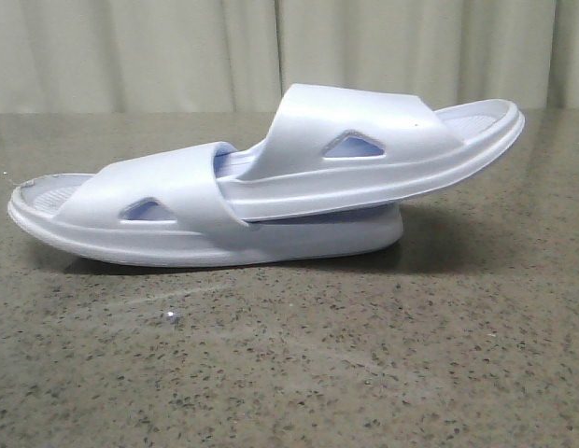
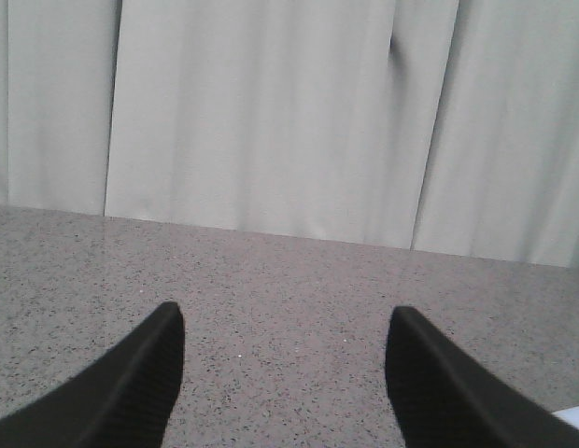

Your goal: Insert blue slippers together front up

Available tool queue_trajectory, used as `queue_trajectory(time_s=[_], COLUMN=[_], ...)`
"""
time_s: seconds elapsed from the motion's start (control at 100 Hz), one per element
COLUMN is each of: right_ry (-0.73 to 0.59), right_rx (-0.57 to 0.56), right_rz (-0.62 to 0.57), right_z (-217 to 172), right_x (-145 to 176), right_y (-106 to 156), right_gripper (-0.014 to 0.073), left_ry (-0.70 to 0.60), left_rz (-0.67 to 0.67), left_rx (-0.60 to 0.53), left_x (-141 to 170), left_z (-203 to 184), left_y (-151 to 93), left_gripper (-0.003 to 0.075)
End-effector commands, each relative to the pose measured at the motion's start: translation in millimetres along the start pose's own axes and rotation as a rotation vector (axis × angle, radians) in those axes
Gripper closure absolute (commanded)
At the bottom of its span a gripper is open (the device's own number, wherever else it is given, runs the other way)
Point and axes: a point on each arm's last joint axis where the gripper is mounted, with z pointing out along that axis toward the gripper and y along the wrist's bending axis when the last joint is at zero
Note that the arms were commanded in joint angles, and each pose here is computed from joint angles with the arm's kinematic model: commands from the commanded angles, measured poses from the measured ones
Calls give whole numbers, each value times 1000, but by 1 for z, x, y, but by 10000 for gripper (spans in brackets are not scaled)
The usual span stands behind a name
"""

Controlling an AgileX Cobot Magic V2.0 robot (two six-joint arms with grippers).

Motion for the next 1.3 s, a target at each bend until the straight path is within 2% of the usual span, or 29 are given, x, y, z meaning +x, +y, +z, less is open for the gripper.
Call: queue_trajectory(time_s=[0.0,0.25,0.37,0.51,0.65,0.67,1.291], right_ry=[-43,-34,-34,-34,-33,-33,-32], right_rx=[33,34,34,34,33,33,32], right_rz=[-36,-36,-36,-36,-36,-36,-36], right_z=[-4,-4,-4,-4,-4,-4,-4], right_x=[-5,0,0,0,0,0,0], right_y=[-3,-3,-3,-3,-3,-3,-2], right_gripper=[260,270,335,518,704,701,702], left_ry=[-15,7,7,6,7,7,7], left_rz=[-12,-13,-13,-13,-13,-13,-13], left_rx=[28,31,31,29,32,32,40], left_x=[-6,1,1,1,1,1,1], left_z=[0,0,0,0,0,0,0], left_y=[-3,-3,-3,-2,-3,-3,-3], left_gripper=[307,308,330,465,674,706,704])
